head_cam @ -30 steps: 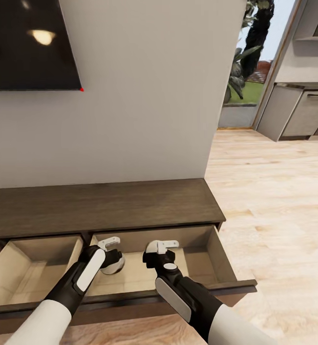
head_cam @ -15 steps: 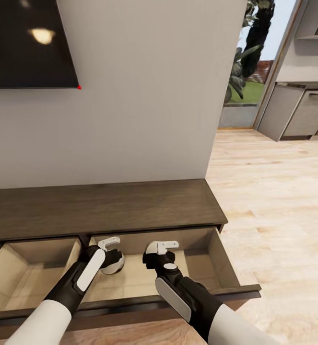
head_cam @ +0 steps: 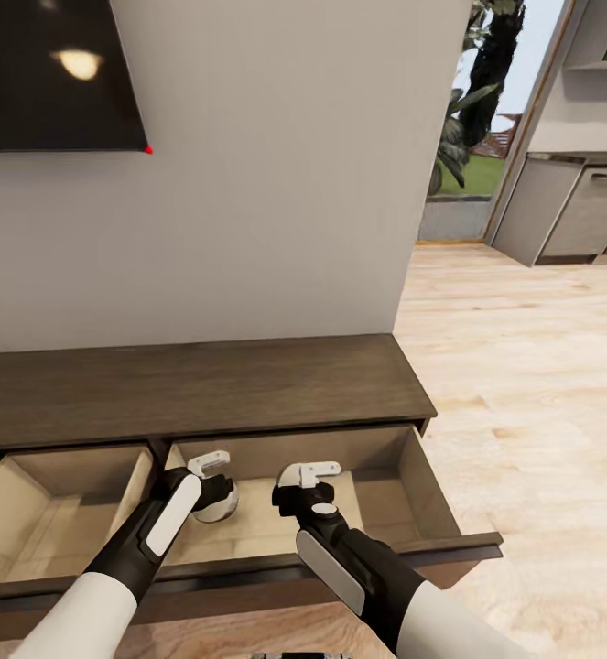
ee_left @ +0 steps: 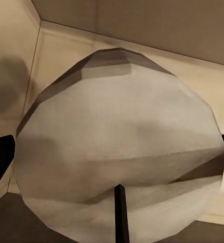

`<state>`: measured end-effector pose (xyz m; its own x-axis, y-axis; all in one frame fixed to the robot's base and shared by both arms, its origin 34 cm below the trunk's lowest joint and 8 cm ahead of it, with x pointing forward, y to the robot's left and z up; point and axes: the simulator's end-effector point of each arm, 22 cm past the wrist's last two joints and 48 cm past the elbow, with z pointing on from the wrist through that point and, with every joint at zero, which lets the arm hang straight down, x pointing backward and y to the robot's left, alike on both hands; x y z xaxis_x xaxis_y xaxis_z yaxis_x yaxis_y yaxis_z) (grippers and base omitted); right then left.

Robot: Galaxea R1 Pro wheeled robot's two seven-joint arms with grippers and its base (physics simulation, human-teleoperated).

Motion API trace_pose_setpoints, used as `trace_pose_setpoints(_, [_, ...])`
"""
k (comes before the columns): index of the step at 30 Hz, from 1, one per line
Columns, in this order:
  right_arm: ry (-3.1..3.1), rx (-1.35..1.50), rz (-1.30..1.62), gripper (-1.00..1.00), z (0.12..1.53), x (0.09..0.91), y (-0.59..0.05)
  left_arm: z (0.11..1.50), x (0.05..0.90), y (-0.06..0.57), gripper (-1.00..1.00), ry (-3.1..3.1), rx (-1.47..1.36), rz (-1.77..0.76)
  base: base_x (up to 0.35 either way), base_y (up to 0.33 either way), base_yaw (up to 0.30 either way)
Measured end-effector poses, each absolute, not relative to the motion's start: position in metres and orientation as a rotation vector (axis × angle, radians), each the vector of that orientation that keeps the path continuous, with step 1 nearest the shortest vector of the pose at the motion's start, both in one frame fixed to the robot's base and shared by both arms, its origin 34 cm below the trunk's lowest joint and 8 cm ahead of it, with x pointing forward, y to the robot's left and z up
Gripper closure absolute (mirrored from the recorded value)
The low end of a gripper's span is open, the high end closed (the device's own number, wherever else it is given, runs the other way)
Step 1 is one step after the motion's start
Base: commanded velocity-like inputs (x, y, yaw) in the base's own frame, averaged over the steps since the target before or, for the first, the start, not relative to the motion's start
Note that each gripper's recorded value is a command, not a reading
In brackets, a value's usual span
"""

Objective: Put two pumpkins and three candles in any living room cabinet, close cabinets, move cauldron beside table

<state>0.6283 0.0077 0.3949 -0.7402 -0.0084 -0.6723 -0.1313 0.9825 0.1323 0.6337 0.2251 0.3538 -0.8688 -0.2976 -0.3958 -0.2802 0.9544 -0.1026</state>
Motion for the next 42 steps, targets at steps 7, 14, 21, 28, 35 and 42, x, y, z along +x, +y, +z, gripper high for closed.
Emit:
trace_pose_setpoints(7, [2.397,-0.098,0.221,1.0,0.379,0.624,0.008,0.339,0.63,0.224,1.0,2.69,-0.416,-0.064,0.0,0.0,0.0])
trace_pose_setpoints(14, [2.417,-0.096,0.223,1.0,0.363,0.62,0.008,0.321,0.622,0.223,1.0,2.725,-0.408,-0.06,0.0,0.0,0.0])
trace_pose_setpoints(21, [2.441,-0.094,0.225,1.0,0.349,0.616,0.008,0.308,0.616,0.223,1.0,2.761,-0.399,-0.055,0.0,0.0,0.0])
trace_pose_setpoints(28, [2.444,-0.094,0.225,1.0,0.347,0.616,0.008,0.306,0.615,0.223,1.0,2.763,-0.399,-0.054,0.0,0.0,0.0])
trace_pose_setpoints(35, [2.444,-0.094,0.224,1.0,0.347,0.616,0.008,0.306,0.615,0.223,1.0,2.763,-0.399,-0.054,0.0,0.0,0.0])
trace_pose_setpoints(42, [2.465,-0.092,0.225,1.0,0.335,0.612,0.007,0.294,0.611,0.223,1.0,2.783,-0.402,-0.05,0.0,0.0,0.0])
